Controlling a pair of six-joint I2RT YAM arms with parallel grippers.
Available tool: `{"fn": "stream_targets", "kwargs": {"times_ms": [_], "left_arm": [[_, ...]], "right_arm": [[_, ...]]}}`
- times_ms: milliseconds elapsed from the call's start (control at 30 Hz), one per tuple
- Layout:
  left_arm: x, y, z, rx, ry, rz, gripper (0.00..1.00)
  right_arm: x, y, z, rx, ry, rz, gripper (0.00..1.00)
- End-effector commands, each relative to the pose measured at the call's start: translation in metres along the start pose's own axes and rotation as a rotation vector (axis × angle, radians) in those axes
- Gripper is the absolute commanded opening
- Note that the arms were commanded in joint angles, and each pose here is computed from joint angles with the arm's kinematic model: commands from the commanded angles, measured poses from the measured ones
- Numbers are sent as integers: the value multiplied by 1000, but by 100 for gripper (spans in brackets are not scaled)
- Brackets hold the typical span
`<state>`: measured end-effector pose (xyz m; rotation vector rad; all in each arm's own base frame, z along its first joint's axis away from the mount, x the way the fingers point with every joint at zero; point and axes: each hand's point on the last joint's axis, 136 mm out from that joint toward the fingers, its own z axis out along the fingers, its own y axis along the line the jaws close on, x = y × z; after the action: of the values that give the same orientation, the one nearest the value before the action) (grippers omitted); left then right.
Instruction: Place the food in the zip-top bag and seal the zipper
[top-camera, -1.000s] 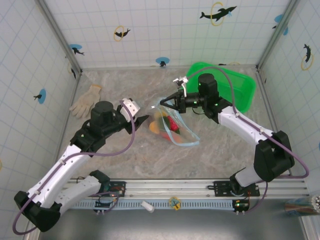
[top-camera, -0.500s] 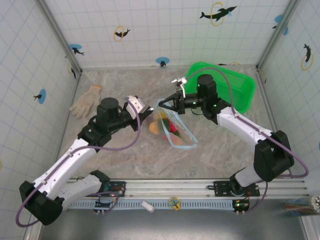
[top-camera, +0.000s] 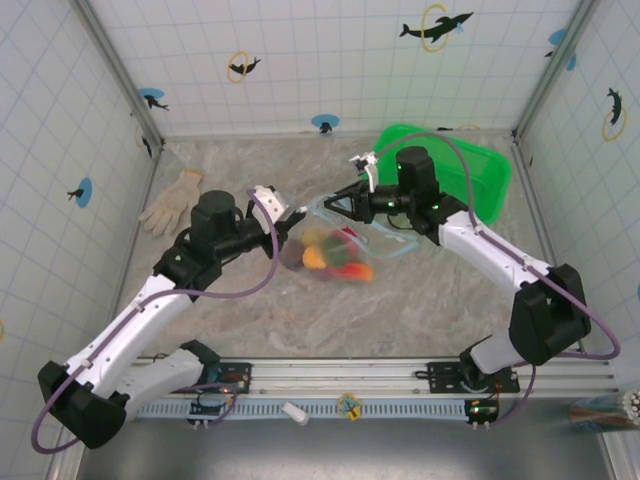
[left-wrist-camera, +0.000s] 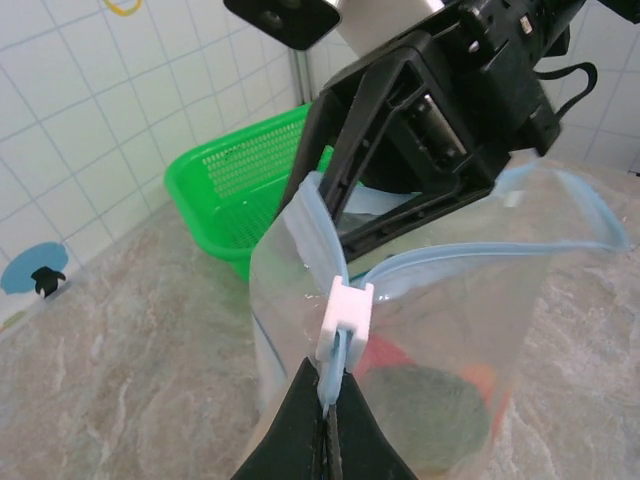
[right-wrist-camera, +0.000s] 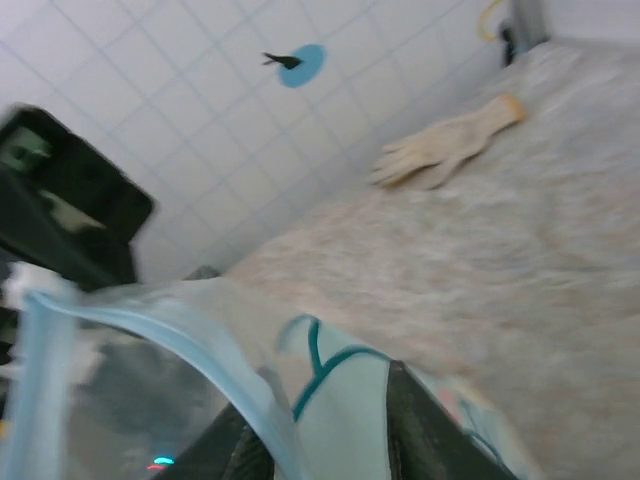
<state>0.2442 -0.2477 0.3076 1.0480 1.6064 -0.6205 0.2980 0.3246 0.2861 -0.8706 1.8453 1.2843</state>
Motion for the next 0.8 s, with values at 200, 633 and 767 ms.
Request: {"fn": "stream_targets", "kwargs": {"times_ms": [200, 633, 767], "left_arm": [[-28, -16, -6, 127, 20, 5, 0], [-14, -28, -8, 198, 82, 28, 0], [-10, -31, -9, 209, 88, 24, 0]], "right_arm": [[-59, 34, -31, 219, 54, -561, 41], [-35, 123, -18, -166, 107, -750, 38], [-29, 128, -17, -205, 100, -722, 37]]}}
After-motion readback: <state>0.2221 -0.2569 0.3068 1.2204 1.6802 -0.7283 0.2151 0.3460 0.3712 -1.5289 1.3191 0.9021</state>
